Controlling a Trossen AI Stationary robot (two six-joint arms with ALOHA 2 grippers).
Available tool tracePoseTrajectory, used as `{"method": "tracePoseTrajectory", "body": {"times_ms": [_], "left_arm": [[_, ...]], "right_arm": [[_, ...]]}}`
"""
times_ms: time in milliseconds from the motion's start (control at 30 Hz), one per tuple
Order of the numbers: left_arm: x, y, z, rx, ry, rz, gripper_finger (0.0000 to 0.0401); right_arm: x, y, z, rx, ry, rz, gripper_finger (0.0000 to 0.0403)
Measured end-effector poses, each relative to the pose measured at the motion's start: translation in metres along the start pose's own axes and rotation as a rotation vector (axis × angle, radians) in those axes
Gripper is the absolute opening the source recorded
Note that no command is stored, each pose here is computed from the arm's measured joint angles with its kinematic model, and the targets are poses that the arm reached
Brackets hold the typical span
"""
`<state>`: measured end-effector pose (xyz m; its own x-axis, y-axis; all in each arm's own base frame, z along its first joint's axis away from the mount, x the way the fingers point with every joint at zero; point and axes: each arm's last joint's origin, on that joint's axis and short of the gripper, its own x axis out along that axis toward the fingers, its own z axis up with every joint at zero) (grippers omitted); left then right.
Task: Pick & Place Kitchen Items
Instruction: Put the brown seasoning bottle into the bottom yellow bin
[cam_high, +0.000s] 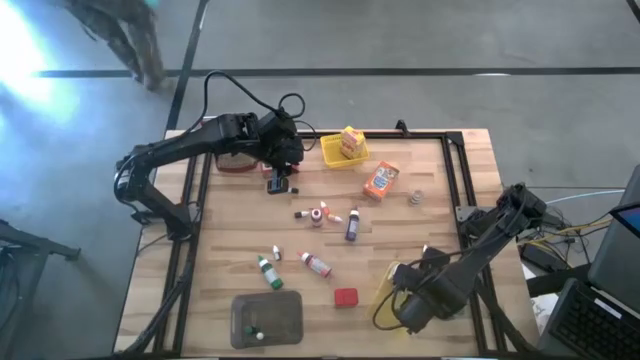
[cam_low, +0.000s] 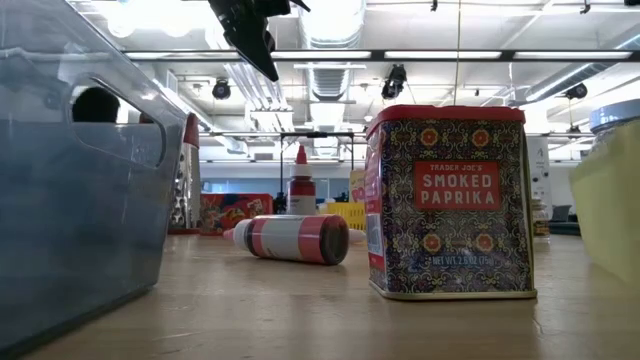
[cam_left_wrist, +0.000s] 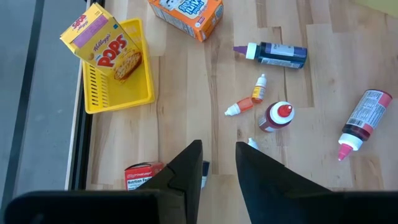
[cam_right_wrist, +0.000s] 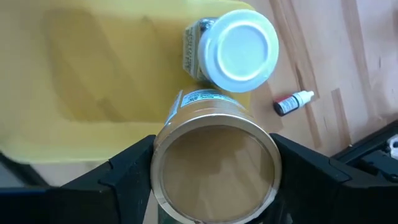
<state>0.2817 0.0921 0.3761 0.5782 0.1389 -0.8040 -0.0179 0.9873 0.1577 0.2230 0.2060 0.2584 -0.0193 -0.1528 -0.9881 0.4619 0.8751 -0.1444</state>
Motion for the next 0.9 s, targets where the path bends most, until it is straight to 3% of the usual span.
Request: {"method": "tracePoseTrajectory", "body": {"times_ms": [267,667,900], "left_arm": [[0.0,0.0,0.0,0.0,0.0,0.0,0.0103],[0.0,0.0,0.0,0.0,0.0,0.0,0.0103],[0.0,0.0,0.0,0.0,0.0,0.0,0.0103]], "right_arm": [[0.015,-0.011,-0.005,0.007,-0.015,0.028,0.0281],[0.024,-0.06,-0.022,0.114,-0.077,0.21,0.0287],[0.041,-0.072,-0.028,0.144,-0.11,0.316,0.0273]]}}
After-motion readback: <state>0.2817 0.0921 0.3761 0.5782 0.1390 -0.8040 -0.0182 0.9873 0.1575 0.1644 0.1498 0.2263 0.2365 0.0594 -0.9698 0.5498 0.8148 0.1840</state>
